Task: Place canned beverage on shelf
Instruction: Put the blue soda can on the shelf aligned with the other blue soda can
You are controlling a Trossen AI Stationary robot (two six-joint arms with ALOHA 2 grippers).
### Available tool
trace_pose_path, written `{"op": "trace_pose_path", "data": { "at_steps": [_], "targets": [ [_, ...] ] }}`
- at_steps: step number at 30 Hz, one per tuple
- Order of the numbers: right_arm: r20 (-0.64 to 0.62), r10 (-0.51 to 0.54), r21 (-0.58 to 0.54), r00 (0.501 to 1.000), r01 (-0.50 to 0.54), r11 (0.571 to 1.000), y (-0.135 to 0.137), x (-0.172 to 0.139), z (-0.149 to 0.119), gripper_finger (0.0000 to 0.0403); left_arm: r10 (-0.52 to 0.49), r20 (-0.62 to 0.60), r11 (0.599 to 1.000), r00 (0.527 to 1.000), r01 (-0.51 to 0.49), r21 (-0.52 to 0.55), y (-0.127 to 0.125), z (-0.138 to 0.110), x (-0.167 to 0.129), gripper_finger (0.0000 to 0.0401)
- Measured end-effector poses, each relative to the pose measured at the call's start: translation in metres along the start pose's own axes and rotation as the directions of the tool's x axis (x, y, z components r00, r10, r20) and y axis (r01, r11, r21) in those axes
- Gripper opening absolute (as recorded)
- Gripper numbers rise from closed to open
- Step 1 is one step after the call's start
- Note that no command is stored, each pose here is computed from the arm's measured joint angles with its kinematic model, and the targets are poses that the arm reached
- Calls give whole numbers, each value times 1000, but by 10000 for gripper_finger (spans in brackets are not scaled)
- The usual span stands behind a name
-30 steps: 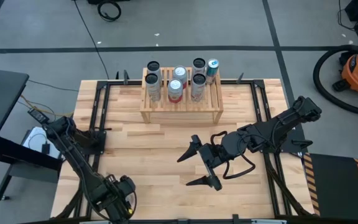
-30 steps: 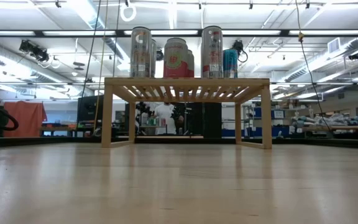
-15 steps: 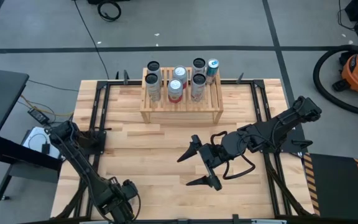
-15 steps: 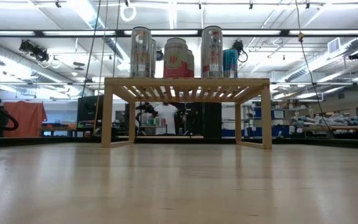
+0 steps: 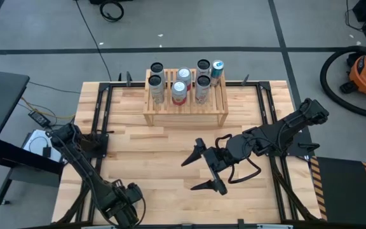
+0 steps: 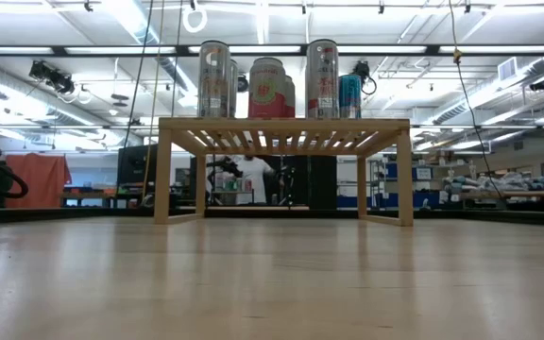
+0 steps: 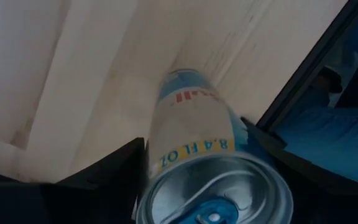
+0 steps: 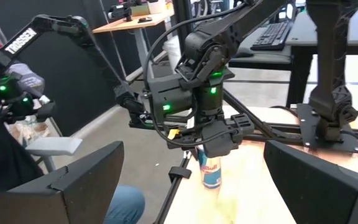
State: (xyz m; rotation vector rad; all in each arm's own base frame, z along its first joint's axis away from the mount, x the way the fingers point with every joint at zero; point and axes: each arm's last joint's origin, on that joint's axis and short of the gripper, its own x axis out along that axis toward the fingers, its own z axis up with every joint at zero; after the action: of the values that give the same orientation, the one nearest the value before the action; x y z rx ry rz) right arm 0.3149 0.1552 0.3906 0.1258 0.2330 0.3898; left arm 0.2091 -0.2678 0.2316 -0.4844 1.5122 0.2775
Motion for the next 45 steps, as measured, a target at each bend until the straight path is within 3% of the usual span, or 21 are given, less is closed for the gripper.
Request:
{"op": "trace_pose_path", "data": {
  "at_steps": [10, 14, 26, 39, 45],
  "targets": [
    [-53, 4, 34, 999, -2, 999, -5, 0, -4, 398, -1, 7, 1000, 1000, 1, 19, 0, 0, 0, 235],
    [-101, -4, 18, 995, 6, 1000, -5, 0, -9, 393, -1, 7, 1000, 1000, 1, 24, 0, 0, 0, 234],
    [-165, 9, 15, 986, -7, 1000, 4, 0, -18, 321, -2, 11, 995, 1000, 1, 104, 1, 5, -1, 236],
    [-138, 67, 23, 988, -65, 998, 10, 5, -17, 318, -72, 49, 980, 996, 62, 189, -5, 35, -28, 236],
    [-110, 14, -79, 994, -23, 997, 14, 5, -16, 340, -90, 60, 975, 994, 76, 210, -5, 45, -36, 237]
  ]
}}
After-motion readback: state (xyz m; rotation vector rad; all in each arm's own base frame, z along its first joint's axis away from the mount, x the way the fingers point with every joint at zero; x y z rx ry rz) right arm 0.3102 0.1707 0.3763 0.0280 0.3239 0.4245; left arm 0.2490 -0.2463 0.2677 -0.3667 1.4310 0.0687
